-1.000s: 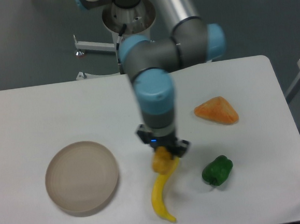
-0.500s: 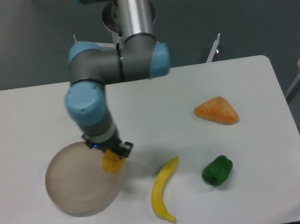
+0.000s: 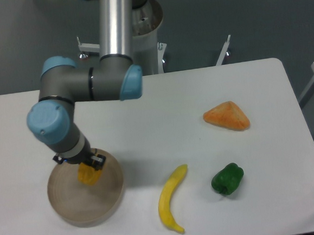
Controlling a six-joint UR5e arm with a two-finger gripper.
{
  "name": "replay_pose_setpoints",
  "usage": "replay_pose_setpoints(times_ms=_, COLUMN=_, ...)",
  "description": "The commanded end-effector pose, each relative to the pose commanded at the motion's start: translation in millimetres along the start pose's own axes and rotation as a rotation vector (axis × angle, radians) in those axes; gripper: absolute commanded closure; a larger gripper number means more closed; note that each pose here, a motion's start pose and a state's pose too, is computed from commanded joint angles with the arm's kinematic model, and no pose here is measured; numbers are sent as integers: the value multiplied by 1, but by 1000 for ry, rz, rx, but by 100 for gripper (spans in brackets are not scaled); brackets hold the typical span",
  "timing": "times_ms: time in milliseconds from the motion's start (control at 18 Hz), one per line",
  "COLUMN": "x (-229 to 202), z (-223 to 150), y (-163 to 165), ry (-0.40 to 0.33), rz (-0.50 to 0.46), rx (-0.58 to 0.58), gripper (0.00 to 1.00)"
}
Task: Place the yellow pepper on the plate
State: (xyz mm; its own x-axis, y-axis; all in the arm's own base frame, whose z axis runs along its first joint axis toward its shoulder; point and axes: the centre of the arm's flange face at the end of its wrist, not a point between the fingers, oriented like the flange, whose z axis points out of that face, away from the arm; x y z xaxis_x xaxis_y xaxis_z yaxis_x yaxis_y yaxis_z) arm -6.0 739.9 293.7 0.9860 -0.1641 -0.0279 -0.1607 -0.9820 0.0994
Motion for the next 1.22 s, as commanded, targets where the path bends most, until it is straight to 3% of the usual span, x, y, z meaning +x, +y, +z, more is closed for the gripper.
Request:
replay_pose_setpoints(times_ms=389, x=5, z=11, y=-6, ry=5, rz=8, rx=-11, gripper=54)
replay_pose_setpoints(times_ms=611, x=4, z=12, y=-7, ry=4, rz=8, rx=-13, gripper=48)
replay_pose_setpoints(times_ms=722, x=4, z=9, y=-6, ry=1, rz=8, rx=-9, gripper=31)
replay_pose_setpoints(times_ms=833, x=3, z=0, y=-6, ry=-6, rz=9, rx=6, gripper=7)
replay_pose_setpoints(times_ms=889, x=3, z=-4, y=-4, ry=-9, rz=15, rx=10, gripper=1)
replay_pose_setpoints(times_ms=1222, x=-62, z=-36, y=15, ry=-31, rz=-3, rx=52, gripper=0)
